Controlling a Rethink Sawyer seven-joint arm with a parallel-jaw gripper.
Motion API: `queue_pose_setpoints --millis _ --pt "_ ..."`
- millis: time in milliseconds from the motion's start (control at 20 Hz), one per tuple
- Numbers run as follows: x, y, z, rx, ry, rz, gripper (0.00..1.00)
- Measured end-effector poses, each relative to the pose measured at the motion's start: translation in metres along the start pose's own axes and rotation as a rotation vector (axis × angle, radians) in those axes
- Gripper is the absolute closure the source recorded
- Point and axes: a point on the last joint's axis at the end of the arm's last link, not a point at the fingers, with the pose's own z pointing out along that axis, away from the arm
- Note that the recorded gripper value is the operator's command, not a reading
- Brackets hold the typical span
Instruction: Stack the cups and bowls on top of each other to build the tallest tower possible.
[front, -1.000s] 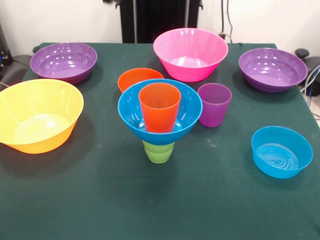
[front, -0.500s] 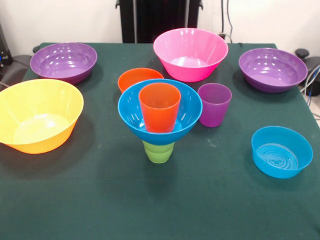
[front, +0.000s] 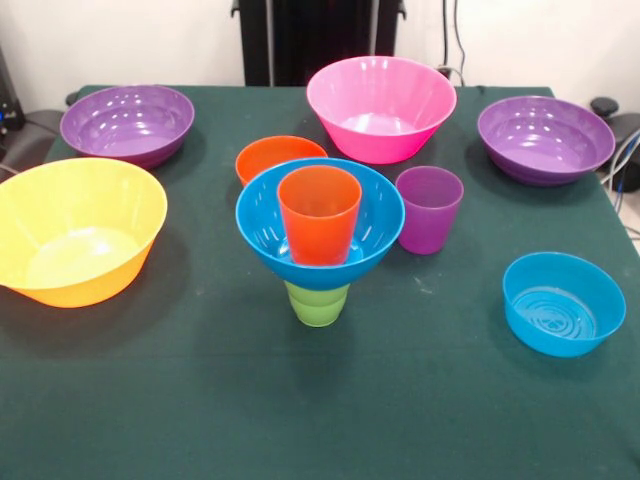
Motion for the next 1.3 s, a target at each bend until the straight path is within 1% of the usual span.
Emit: queue_pose_setpoints --millis 150,450,650,850,1000,1100,1300 --pt "0.009 -0.002 0.004 0.0 0.0 0.01 1.0" --pt "0.03 -0.009 0.008 -0.007 0.016 0.038 1.0" --pt "0.037 -0.013 0.011 -0.007 0.015 0.049 1.0" --pt "0.039 -0.011 0.017 -0.003 0.004 0.05 1.0" --pt "0.038 -0.009 0.025 0.004 -0.021 0.047 1.0" --pt "0.037 -0.007 0.031 0.002 -0.031 0.045 1.0" --pt "0.039 -0.002 0.039 -0.005 -0.036 0.041 1.0"
